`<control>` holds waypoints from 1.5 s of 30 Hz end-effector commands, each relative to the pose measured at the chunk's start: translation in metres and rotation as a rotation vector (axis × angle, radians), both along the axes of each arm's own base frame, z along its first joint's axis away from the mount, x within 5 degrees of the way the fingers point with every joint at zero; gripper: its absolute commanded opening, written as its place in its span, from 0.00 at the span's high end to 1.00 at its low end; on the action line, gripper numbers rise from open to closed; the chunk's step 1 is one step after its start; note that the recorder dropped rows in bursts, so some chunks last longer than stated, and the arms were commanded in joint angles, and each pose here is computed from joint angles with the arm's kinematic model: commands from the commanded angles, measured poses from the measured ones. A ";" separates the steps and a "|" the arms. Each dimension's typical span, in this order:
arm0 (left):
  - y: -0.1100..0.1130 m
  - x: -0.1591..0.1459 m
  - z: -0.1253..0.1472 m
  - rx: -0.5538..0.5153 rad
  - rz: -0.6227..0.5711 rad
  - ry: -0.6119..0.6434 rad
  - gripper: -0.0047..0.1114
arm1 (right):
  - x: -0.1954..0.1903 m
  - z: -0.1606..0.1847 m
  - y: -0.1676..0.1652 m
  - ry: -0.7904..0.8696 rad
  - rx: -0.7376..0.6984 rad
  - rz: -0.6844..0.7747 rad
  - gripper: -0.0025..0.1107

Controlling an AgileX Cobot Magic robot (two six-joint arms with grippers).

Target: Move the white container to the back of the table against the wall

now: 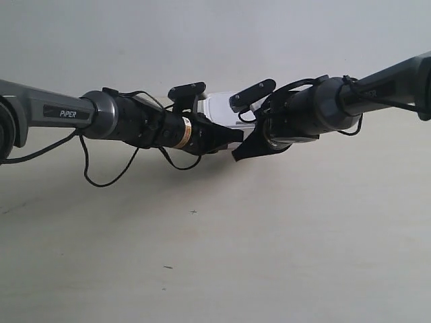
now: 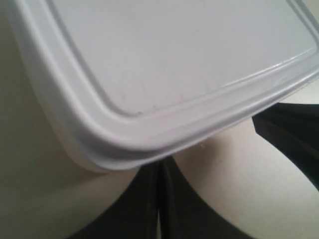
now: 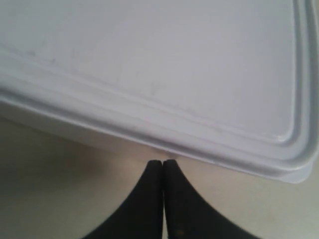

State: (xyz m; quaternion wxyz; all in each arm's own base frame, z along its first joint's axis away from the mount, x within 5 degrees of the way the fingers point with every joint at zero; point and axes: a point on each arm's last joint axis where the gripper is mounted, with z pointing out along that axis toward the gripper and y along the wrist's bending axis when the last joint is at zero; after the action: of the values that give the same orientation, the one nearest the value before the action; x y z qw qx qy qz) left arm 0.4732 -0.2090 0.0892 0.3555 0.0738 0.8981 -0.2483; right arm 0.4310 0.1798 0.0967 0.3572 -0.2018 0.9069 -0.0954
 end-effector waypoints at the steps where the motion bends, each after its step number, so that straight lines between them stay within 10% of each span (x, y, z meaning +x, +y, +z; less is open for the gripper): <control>1: 0.001 0.005 0.006 -0.010 0.011 -0.019 0.96 | 0.007 0.007 0.003 -0.025 0.016 0.024 0.98; 15: 0.004 -0.018 0.043 -0.142 -0.130 0.051 0.96 | 0.020 0.011 0.017 -0.065 0.094 0.087 0.98; 32: 0.038 -0.207 0.127 0.163 -0.050 -0.145 0.96 | 0.030 0.011 0.029 -0.096 0.156 0.155 0.98; 45: 0.085 -0.325 0.143 0.067 -0.113 -0.252 0.96 | 0.043 0.013 0.031 -0.132 0.115 0.140 0.98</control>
State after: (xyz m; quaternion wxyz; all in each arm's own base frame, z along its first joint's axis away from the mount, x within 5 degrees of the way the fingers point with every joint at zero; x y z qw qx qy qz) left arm 0.1669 -0.1350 0.2316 0.4385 0.1740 0.8561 -0.2110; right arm 0.4704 0.2114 0.1126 0.4341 -0.2342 0.8698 -0.0155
